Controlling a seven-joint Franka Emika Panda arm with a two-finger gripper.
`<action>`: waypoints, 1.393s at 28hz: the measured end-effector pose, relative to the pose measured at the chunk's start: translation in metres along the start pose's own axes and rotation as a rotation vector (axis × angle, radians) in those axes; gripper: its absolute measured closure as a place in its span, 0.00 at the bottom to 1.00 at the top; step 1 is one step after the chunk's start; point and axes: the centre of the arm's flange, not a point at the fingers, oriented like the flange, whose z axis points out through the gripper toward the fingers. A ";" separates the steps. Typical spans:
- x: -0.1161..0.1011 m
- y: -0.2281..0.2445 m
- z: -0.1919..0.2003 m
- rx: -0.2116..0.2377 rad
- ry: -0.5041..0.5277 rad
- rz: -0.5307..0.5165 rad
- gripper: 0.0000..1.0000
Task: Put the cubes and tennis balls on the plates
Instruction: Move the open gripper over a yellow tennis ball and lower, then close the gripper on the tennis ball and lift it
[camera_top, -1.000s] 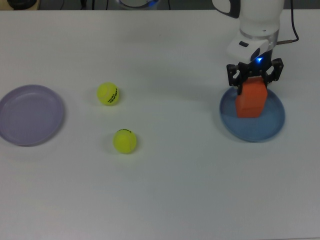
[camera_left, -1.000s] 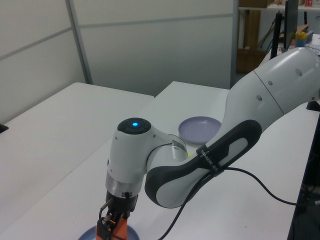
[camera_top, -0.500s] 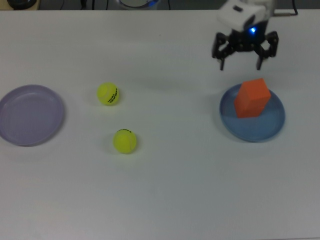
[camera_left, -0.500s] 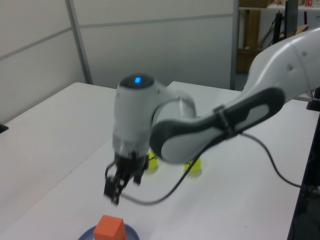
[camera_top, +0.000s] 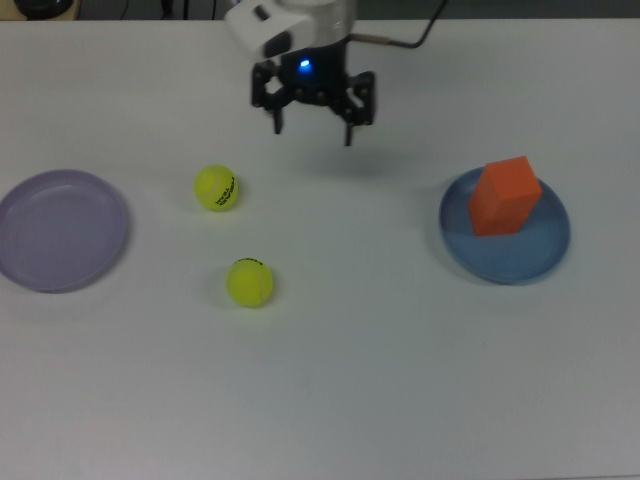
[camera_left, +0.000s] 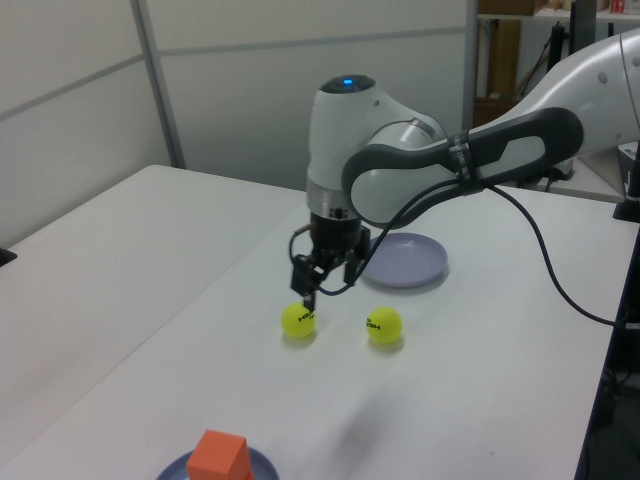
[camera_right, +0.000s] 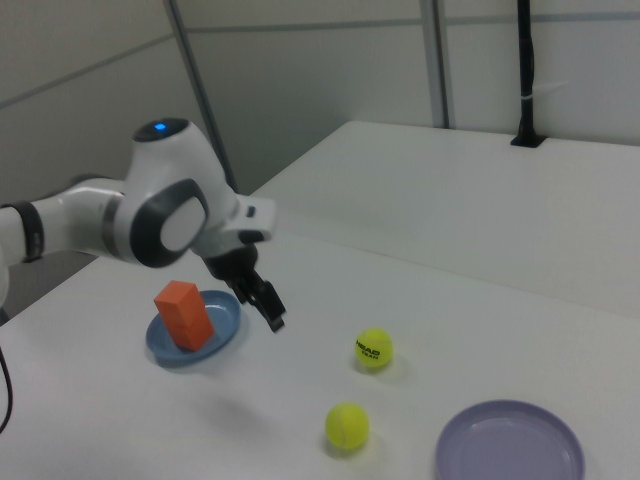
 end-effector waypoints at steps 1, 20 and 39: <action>0.001 0.009 0.005 -0.006 -0.008 0.003 0.00; 0.014 0.126 0.066 -0.078 -0.118 0.043 0.00; 0.019 0.137 0.130 -0.118 -0.162 0.023 0.00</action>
